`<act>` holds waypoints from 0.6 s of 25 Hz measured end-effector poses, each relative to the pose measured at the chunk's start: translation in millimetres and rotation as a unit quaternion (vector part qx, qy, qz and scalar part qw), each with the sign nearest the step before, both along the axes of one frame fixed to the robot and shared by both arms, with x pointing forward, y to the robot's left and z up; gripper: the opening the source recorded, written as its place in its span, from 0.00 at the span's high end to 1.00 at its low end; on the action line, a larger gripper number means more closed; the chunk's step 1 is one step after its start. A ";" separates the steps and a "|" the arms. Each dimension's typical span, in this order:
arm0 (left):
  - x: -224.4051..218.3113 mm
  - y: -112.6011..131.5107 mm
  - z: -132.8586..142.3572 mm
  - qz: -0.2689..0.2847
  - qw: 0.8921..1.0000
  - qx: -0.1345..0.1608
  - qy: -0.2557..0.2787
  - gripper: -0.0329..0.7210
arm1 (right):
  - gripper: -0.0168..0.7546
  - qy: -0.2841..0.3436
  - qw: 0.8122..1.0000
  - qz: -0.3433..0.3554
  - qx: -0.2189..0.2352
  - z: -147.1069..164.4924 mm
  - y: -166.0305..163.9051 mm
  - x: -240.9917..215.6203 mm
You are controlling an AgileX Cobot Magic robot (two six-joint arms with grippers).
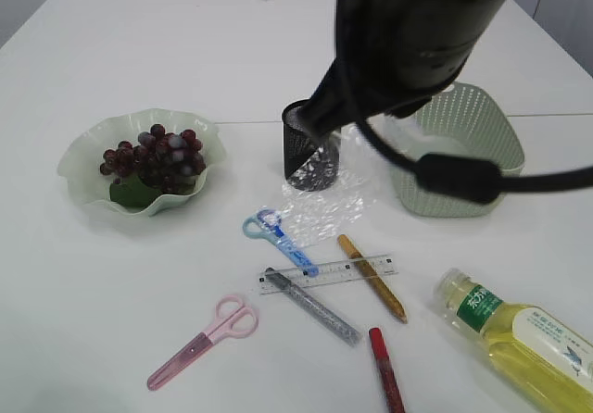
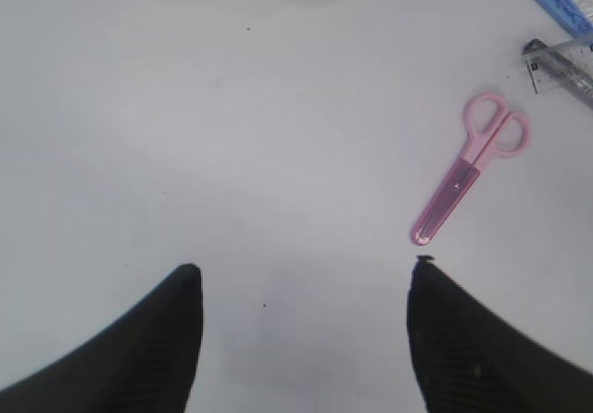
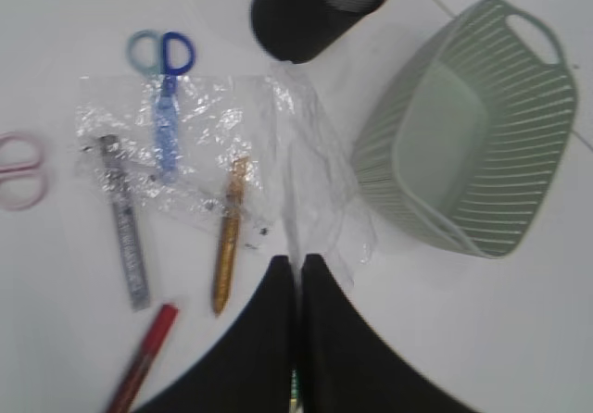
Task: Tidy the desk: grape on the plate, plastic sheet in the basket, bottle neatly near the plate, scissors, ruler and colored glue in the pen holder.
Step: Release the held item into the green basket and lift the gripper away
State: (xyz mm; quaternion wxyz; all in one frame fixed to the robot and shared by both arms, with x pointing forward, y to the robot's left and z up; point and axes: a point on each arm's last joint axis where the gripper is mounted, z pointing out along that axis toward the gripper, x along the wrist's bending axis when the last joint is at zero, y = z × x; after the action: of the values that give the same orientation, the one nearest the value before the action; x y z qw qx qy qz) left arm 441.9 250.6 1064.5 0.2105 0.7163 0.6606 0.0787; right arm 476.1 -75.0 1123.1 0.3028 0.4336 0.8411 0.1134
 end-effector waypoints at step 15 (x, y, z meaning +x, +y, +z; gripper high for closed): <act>0.2 -0.1 0.1 0.000 1.000 -0.001 -0.001 0.29 | 1.00 -0.040 0.984 -0.173 0.018 25.7 -135.0 69.0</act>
State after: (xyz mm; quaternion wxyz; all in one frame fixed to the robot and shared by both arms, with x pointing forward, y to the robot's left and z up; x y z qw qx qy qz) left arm 442.0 250.5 1064.6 0.2118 0.7158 0.6607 0.0789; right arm 545.2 -210.0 1148.8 0.3437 0.5729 0.7384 0.0920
